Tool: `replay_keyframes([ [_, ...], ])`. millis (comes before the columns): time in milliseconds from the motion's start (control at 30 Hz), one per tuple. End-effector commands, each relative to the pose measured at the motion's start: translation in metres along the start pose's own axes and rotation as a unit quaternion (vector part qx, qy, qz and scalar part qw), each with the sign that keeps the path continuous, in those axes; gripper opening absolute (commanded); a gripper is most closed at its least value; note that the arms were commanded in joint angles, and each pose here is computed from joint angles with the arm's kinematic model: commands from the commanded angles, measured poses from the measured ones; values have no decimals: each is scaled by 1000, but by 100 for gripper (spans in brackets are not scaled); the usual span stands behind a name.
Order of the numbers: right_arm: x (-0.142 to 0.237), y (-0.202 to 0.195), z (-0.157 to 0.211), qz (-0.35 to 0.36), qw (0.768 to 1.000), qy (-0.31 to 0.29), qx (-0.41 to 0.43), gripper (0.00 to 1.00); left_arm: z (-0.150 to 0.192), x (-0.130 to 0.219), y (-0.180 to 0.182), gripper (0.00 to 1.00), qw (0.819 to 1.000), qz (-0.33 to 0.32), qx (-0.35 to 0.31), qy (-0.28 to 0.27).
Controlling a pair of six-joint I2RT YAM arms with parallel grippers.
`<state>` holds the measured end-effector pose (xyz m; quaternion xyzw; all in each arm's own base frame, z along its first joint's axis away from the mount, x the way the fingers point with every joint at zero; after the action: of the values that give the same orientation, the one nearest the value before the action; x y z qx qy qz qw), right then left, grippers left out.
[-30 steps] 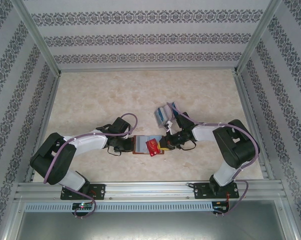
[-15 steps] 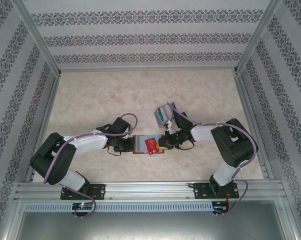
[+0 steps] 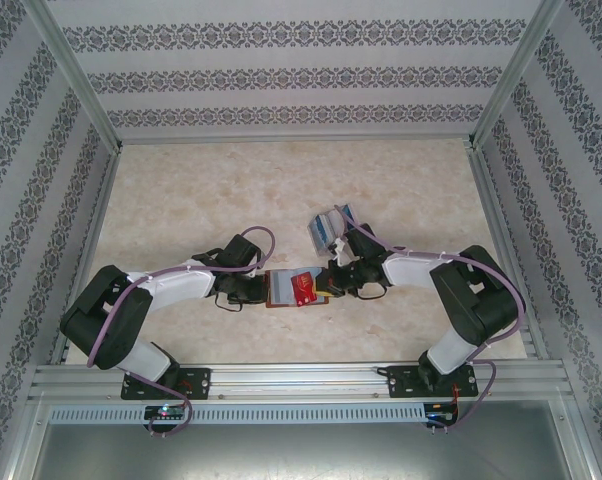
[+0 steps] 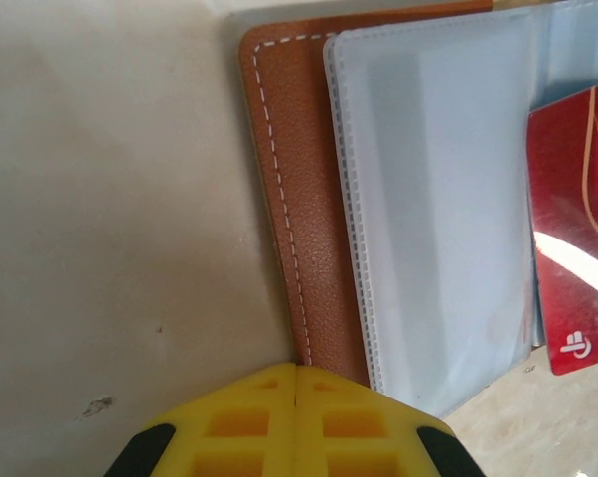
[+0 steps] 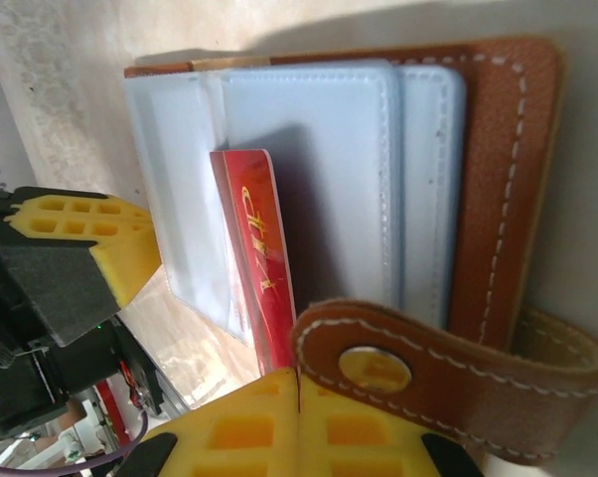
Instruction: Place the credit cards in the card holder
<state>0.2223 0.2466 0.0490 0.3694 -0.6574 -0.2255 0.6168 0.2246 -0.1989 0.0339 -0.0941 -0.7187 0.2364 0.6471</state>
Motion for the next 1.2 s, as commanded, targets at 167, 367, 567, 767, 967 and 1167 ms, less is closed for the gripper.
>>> replay_keyframes([
  [167,-7,-8,17,23,999,30,-17,0,4,-3,13,0,999,-34,-7,-2],
  [367,-9,-12,6,32,999,19,-10,0,3,-2,13,0,999,-38,-16,-2],
  [567,-11,-6,-10,40,999,-11,6,0,4,-3,13,0,999,-36,-16,-1],
  [767,-13,-6,-20,56,997,-44,2,0,4,-4,12,0,999,-34,-15,2],
  [967,-15,-6,-23,62,996,-61,3,0,6,-5,14,0,999,-36,-14,5],
  [1167,-24,2,-19,58,997,-58,9,0,6,-4,11,0,1000,-27,-11,4],
])
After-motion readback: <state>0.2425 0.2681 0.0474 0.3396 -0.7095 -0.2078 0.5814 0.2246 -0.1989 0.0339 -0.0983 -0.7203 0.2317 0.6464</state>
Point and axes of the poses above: each hand's point on the last joint's axis, 136 mm out from that joint toward the fingers, its own x axis back along the fingers, its own y axis along the line the jaws close on, z = x × y, the point moved 2 cm from there along x, back along the fingers, and after that the axes turned 15 degrees about x, right-handed, at the moved point
